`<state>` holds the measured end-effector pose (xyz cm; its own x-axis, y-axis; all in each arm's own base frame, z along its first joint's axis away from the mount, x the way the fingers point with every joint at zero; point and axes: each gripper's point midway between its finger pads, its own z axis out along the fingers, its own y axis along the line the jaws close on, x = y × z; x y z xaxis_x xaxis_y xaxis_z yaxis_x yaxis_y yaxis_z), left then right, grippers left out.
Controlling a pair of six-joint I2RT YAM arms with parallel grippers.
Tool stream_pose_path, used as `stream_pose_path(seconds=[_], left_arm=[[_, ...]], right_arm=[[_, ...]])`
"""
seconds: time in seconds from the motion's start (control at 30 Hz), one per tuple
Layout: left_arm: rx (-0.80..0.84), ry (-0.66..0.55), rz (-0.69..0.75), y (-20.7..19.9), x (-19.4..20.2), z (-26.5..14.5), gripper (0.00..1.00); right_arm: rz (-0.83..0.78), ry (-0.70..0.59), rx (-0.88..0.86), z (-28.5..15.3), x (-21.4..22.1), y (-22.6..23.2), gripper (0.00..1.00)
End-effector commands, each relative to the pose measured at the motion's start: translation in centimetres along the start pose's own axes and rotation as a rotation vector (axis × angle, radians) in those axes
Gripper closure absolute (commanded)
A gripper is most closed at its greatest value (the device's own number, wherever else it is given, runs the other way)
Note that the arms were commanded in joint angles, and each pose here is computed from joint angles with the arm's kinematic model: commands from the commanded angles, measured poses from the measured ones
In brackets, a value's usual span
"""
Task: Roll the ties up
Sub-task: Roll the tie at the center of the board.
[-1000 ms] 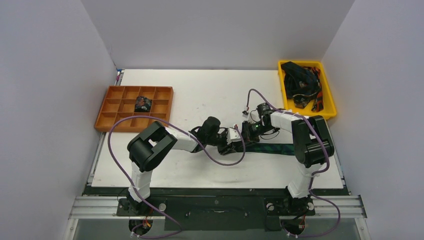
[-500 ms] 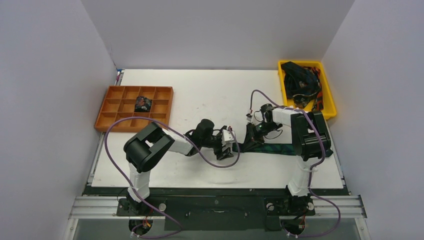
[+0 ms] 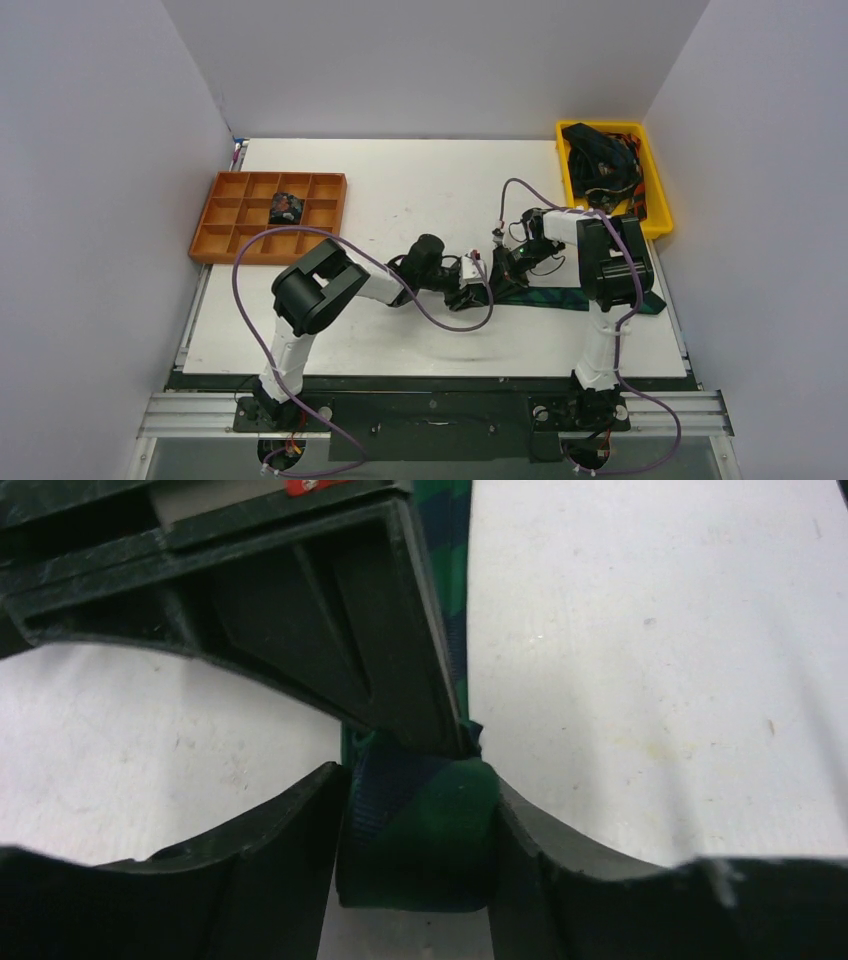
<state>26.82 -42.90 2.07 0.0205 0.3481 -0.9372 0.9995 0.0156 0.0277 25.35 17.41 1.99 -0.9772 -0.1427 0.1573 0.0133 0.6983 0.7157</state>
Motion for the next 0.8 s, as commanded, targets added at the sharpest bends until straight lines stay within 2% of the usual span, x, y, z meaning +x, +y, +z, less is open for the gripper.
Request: stream_pose_path(seconds=[0.0,0.07,0.1,0.17,0.3,0.53,0.67,0.77], left_arm=[[0.026,0.138,-0.053,-0.8,3.7,0.3,0.65],[0.017,0.169,-0.099,-0.9,4.3,-0.4,0.74],[0.013,0.199,-0.14,-1.3,5.0,-1.2,0.77],[0.003,0.242,-0.189,-1.7,5.8,-2.3,0.8],[-0.026,0.311,-0.287,-2.1,6.8,-3.5,0.81],[-0.043,0.357,-0.337,-1.9,7.3,-3.6,0.8],[-0.046,0.361,-0.328,-1.8,7.2,-3.6,0.8],[-0.055,0.364,-0.329,-1.6,7.2,-3.6,0.79]], right_arm=[[-0.108,-0.017,0.181,0.8,-0.7,-4.3,1.0],[-0.155,-0.094,0.14,-0.1,-1.7,-2.4,1.0],[-0.147,-0.12,0.123,-0.4,-1.8,-1.8,0.96],[-0.178,-0.208,0.103,-1.8,-2.7,-0.1,0.79],[-0.214,-0.275,0.045,-3.5,-3.2,2.5,0.59],[-0.232,-0.248,-0.032,-2.5,-2.6,5.3,0.55],[-0.232,-0.217,0.013,-1.5,-2.5,4.5,0.55],[-0.228,-0.16,0.053,-0.7,-1.9,3.2,0.59]])
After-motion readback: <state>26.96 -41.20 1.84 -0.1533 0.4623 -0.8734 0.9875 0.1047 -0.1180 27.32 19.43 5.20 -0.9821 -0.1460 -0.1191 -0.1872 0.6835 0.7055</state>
